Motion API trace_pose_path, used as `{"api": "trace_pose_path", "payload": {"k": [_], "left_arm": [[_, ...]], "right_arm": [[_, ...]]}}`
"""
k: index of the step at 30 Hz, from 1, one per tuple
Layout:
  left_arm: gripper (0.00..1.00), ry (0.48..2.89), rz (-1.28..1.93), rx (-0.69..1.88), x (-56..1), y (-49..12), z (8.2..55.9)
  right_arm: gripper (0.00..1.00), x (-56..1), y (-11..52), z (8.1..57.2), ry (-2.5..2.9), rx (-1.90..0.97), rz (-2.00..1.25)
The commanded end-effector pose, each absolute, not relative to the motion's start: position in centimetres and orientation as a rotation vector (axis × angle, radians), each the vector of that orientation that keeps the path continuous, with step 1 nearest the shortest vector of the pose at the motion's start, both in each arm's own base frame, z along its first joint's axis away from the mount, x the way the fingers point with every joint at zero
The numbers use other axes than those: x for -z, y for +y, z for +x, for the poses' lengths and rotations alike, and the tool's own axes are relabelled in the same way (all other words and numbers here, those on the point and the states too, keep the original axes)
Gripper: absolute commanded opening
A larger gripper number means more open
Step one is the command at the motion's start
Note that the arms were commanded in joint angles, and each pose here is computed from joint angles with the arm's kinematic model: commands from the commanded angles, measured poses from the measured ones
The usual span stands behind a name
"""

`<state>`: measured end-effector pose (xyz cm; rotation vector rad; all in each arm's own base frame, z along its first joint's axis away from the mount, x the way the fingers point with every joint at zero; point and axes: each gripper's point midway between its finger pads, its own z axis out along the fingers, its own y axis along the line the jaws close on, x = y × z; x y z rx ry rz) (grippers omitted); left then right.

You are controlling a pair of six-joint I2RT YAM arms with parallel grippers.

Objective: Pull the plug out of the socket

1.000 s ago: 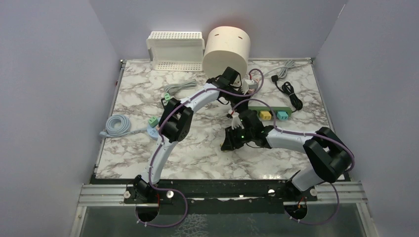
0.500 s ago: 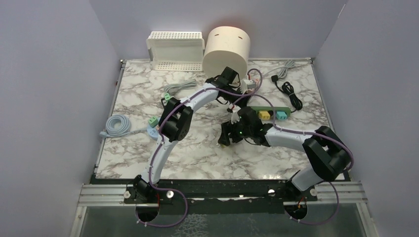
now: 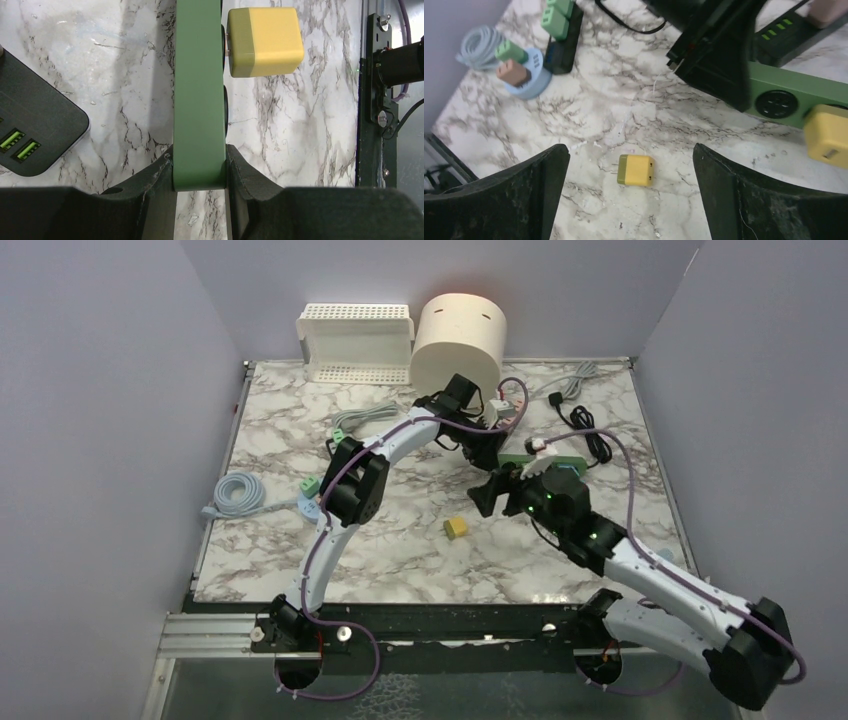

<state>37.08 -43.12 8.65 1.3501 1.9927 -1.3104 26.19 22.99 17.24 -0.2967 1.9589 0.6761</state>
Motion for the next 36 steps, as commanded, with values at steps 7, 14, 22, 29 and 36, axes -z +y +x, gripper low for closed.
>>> {"api": "trace_pose_path", "payload": {"k": [7, 14, 22, 29, 36], "left_arm": [[0.0, 1.963, 1.163, 1.24, -10.8, -43.7, 39.2], [0.0, 1.865, 0.909, 1.172, -13.1, -43.2, 40.4], [0.0, 1.817, 0.851, 1.166, -14.4, -43.6, 39.7], [0.0, 1.821, 0.866, 1.133, -14.0, -43.8, 39.2], [0.0, 1.818, 0.876, 1.14, -13.9, -44.0, 38.8]], "right_arm": [[1.0, -18.6, 13.4, 24.2, 1.845, -0.691, 0.656], [1.0, -19.7, 17.3, 24.0, 1.907, -0.993, 0.862], [0.95, -17.1, 16.1, 25.7, 1.834, -1.258, 1.204], [0.94, -15.3, 12.3, 27.7, 1.831, -1.248, 1.336], [0.91, -14.0, 11.0, 30.9, 1.855, -1.238, 1.356]]}}
